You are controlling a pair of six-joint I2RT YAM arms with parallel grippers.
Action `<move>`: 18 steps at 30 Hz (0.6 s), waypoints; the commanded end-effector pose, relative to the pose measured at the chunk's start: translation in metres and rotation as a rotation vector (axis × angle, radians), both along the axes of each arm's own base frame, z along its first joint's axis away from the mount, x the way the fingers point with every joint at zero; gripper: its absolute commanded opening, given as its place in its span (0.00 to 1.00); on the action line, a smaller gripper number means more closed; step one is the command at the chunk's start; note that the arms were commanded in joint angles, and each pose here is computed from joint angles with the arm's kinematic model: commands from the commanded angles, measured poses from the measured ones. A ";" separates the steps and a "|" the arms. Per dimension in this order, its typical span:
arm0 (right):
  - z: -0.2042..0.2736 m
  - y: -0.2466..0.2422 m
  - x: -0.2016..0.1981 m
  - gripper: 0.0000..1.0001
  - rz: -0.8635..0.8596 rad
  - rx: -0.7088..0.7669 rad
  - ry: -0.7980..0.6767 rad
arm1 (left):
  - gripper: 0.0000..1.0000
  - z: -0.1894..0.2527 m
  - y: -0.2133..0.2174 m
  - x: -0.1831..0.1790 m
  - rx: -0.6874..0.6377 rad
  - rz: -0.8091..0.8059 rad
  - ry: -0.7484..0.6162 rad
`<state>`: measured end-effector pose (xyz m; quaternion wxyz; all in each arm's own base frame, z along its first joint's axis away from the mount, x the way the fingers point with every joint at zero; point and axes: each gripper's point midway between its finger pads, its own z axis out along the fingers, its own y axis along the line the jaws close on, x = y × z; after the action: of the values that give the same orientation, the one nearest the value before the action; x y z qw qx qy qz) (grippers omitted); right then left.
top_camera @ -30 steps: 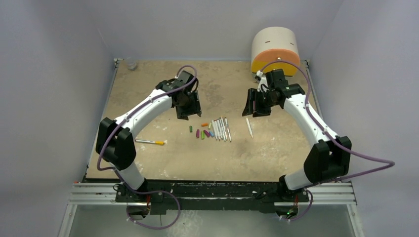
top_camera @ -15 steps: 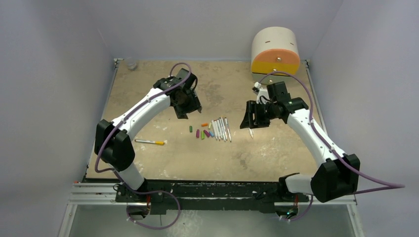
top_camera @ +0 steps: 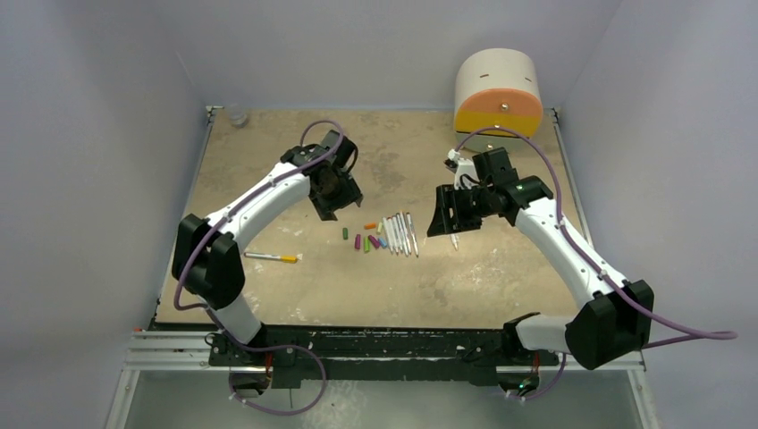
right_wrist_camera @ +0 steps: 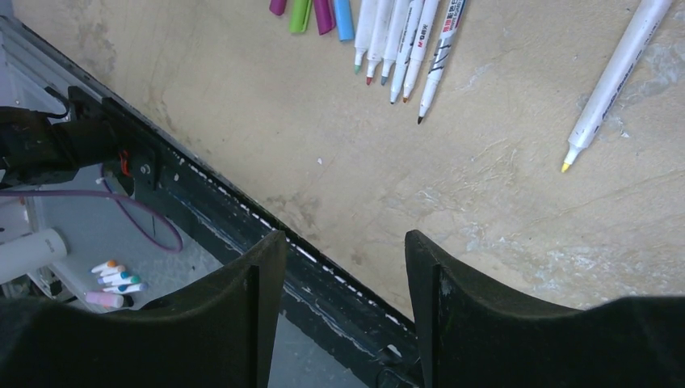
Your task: Open the pen caps
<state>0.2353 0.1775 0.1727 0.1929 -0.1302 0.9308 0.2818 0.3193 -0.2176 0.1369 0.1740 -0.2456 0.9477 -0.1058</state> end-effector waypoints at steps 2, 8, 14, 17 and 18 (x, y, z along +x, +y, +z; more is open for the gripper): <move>0.019 0.004 0.013 0.58 0.017 0.015 -0.071 | 0.60 0.035 0.020 -0.015 -0.029 0.125 -0.077; 0.015 0.012 0.020 0.58 0.008 0.029 -0.048 | 0.60 0.052 0.057 -0.055 -0.016 0.198 -0.117; 0.011 0.015 0.041 0.57 -0.056 -0.014 -0.015 | 0.61 0.025 0.076 -0.091 -0.083 0.329 -0.082; 0.019 0.023 0.046 0.57 -0.082 -0.014 -0.001 | 0.63 0.009 0.070 -0.091 -0.180 0.405 -0.092; 0.019 0.025 0.045 0.57 -0.085 -0.017 0.013 | 0.63 0.004 0.070 -0.091 -0.200 0.435 -0.091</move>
<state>0.2722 0.1928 0.1679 0.1791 -0.1077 0.9410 0.2662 0.2225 -0.1414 0.1587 0.2193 -0.3813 0.8885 -0.1304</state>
